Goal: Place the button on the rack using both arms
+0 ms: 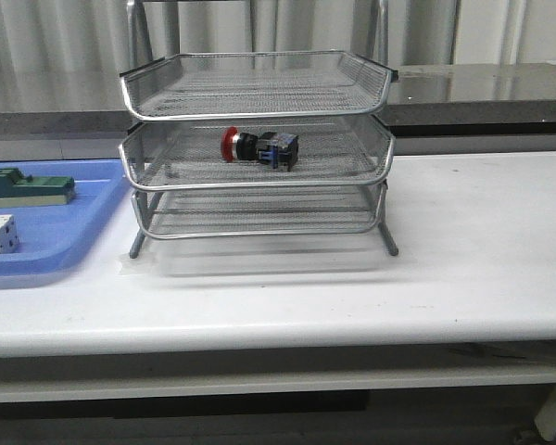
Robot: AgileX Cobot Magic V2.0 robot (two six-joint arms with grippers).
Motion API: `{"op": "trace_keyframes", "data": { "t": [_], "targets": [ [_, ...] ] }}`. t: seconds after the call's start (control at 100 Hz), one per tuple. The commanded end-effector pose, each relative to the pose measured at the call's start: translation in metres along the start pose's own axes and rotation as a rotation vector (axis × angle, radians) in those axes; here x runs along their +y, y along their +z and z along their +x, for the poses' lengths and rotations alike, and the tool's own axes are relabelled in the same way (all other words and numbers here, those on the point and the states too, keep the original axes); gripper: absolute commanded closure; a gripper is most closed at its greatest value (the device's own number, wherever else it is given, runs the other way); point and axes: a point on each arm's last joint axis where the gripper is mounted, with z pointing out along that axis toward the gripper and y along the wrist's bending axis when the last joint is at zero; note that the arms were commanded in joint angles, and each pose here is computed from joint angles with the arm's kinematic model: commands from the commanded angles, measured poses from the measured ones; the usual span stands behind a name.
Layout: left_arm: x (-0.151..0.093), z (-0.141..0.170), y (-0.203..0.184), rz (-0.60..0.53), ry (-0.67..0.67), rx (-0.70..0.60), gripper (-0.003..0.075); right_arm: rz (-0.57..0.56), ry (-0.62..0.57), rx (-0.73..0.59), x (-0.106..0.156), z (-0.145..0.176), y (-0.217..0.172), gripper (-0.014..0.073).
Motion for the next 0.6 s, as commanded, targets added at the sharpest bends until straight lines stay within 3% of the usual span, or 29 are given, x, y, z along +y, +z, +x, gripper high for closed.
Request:
{"op": "trace_keyframes", "data": {
  "t": [0.0, 0.21, 0.59],
  "targets": [
    [0.004, -0.015, -0.001, -0.037, -0.022, -0.091, 0.0741, 0.017, -0.008, -0.088, -0.001, -0.013, -0.004, 0.0652],
    [0.004, -0.015, -0.001, -0.037, -0.022, -0.091, 0.0741, 0.036, -0.007, -0.118, -0.004, -0.005, -0.001, 0.0652],
    [0.004, -0.015, -0.001, -0.037, -0.022, -0.091, 0.0741, 0.113, -0.026, -0.365, -0.014, 0.042, -0.019, 0.0652]
  ]
}}
